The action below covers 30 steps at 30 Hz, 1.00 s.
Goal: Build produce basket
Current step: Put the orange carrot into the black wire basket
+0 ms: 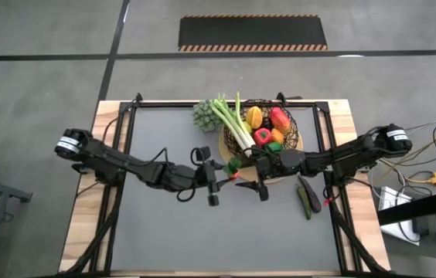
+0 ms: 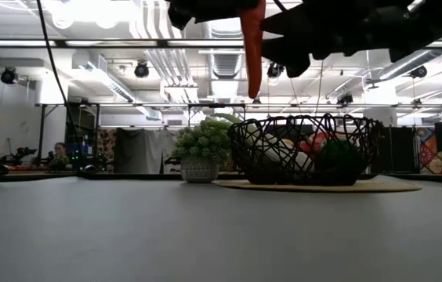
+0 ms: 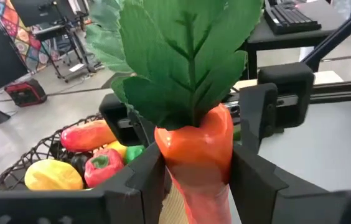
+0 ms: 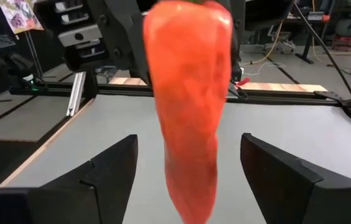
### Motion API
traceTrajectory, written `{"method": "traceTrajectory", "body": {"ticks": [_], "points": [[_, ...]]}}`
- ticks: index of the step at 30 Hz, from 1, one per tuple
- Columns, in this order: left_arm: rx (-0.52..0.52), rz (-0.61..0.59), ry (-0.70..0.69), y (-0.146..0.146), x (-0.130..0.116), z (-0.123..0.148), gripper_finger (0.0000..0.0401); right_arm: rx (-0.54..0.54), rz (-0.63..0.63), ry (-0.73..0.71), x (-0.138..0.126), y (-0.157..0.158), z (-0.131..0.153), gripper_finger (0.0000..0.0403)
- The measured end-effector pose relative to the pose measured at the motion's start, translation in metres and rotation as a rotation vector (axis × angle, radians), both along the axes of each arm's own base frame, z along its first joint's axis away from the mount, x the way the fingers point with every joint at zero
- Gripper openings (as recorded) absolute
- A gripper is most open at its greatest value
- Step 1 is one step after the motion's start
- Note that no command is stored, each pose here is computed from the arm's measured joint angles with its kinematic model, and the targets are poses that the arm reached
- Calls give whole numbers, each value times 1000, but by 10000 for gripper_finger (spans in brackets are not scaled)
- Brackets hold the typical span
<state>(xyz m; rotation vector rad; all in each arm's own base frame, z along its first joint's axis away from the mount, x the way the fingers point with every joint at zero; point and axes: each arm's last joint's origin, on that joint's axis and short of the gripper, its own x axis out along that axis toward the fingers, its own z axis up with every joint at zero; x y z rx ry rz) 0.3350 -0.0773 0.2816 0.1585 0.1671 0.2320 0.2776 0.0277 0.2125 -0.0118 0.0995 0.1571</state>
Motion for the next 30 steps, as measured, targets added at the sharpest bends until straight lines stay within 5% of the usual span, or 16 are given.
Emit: {"method": "traceTrajectory", "body": {"ticks": [18,30], "points": [[-13,9,-41,4,5,0,132,-29,-11,-22,0,0,3,191],[-11,4,-33,4,5,-2,147,-84,-6,-22,0,0,2,55]]}}
